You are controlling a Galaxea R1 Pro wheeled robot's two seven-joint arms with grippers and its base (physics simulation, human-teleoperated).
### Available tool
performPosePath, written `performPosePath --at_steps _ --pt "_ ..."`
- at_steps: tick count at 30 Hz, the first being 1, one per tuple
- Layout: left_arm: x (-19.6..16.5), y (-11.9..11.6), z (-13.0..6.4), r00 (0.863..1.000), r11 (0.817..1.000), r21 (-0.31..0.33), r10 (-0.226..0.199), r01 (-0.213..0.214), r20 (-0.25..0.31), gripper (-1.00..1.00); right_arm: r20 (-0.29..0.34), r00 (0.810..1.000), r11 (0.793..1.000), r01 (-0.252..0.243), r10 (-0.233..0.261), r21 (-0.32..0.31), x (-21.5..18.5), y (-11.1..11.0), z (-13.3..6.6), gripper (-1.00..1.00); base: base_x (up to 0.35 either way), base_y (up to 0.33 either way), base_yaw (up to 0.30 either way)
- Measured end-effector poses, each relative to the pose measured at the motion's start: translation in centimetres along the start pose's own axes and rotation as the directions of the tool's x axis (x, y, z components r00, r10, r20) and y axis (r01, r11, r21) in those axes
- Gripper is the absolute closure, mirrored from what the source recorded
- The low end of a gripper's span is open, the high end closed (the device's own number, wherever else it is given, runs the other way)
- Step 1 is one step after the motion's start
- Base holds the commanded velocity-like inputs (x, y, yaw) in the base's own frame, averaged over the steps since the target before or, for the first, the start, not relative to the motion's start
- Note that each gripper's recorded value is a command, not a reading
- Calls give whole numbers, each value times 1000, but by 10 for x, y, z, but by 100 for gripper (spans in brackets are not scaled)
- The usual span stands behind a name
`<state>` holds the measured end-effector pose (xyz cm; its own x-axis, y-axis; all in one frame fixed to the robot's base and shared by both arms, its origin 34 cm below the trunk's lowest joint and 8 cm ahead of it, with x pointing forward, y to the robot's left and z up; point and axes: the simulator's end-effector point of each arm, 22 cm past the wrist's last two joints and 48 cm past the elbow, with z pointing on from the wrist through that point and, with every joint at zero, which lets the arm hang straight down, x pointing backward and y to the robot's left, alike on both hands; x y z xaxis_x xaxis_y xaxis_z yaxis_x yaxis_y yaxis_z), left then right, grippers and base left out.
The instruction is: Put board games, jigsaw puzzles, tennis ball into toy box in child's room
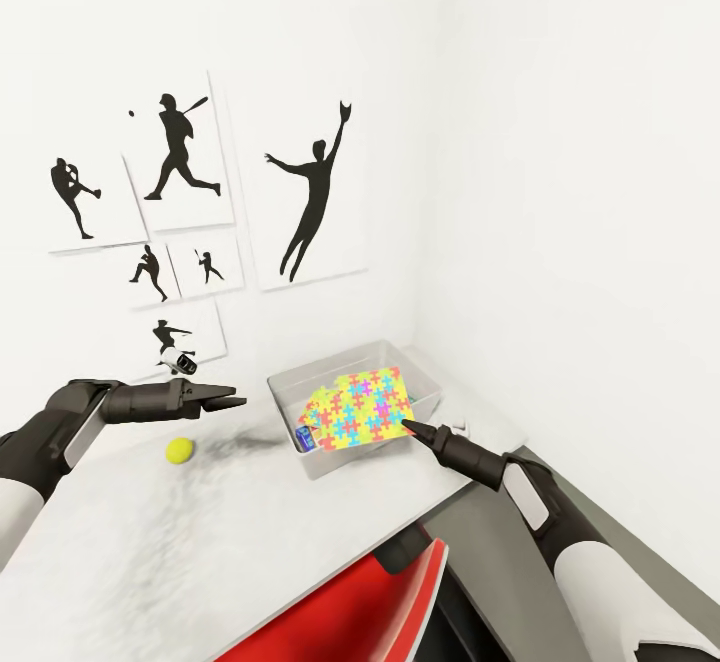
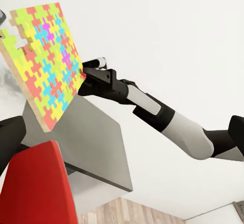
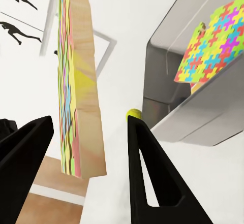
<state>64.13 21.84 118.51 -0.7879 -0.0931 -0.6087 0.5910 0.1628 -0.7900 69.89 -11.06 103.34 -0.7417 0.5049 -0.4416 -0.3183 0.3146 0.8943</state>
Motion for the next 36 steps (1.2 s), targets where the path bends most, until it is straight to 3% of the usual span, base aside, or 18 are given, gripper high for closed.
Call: performPosePath --at_steps 18,24,36 --pt "0 0 0 1000 1000 1 0 0 0 -100 -11 1000 1000 -16 16 1 3 1 2 100 0 0 0" --pt "0 0 0 1000 1000 1 0 0 0 -100 -66 995 997 -70 73 38 8 -2 3 100 0 0 0" --pt "0 0 0 1000 1000 1 0 0 1 -100 -77 997 993 -20 29 112 -41 17 20 100 0 0 0"
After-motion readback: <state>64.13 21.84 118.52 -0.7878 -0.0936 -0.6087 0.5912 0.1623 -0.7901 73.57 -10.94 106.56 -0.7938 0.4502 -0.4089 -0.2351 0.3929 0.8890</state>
